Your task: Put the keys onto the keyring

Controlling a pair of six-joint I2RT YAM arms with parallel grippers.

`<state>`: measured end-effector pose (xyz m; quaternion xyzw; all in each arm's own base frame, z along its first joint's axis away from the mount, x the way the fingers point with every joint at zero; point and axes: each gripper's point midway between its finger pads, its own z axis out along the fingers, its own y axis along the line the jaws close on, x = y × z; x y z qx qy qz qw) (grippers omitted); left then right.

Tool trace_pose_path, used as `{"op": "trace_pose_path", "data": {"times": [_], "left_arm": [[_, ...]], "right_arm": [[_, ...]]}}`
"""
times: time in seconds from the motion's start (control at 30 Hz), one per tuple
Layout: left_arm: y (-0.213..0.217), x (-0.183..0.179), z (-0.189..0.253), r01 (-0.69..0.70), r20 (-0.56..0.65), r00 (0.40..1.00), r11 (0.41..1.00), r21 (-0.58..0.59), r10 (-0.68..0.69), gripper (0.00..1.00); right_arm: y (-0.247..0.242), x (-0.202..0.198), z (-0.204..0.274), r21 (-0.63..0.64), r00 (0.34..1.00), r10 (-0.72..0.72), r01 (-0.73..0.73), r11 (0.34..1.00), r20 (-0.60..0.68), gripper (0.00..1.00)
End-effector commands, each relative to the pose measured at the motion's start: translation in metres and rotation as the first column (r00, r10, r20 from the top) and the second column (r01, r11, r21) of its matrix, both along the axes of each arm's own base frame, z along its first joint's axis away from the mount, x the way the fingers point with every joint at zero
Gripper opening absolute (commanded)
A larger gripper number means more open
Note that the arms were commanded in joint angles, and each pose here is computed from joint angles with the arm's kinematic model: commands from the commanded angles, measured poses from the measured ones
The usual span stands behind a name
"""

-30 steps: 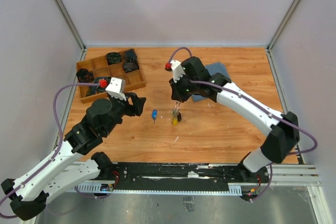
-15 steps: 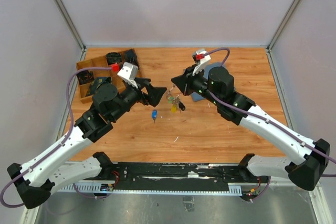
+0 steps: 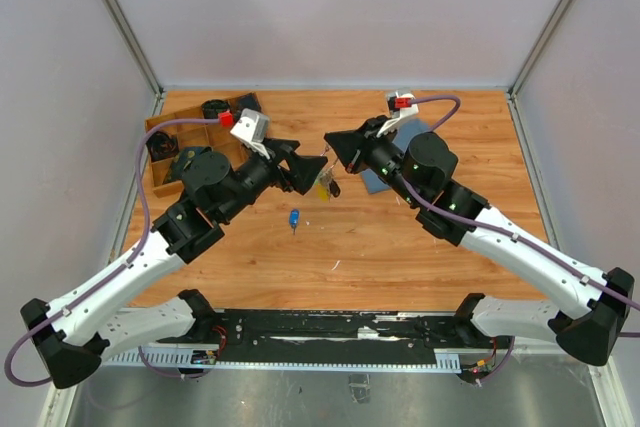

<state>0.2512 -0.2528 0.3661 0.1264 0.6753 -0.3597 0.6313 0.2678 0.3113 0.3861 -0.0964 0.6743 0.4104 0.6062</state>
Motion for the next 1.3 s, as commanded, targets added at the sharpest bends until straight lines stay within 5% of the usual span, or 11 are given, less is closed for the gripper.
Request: {"op": "trace_pose_path", "data": {"times": [0.0, 0.77, 1.0, 1.07, 1.27], "left_arm": [[-0.008, -0.002, 0.029, 0.02, 0.059, 0.998, 0.999, -0.048, -0.017, 0.8], [-0.001, 0.015, 0.027, -0.14, 0.089, 0.986, 0.99, 0.012, 0.138, 0.45], [0.003, 0.016, 0.031, -0.155, 0.093, 0.984, 0.988, 0.005, 0.154, 0.13], [0.003, 0.016, 0.03, -0.159, 0.091, 0.983, 0.987, 0.012, 0.157, 0.01], [0.005, 0.015, 0.025, -0.157, 0.105, 0.983, 0.986, 0.052, 0.151, 0.0]], "right_arm": [[0.004, -0.011, 0.035, 0.137, 0.999, 0.015, -0.02, 0.99, 0.041, 0.01], [0.023, -0.028, 0.039, 0.164, 0.996, 0.084, -0.09, 0.982, 0.043, 0.01], [0.021, -0.031, 0.035, 0.149, 0.995, 0.084, -0.09, 0.985, 0.044, 0.02], [0.019, -0.031, 0.034, 0.139, 0.996, 0.078, -0.084, 0.987, 0.05, 0.05], [0.001, -0.031, 0.041, 0.094, 0.995, 0.023, -0.032, 0.995, 0.101, 0.43]]}}
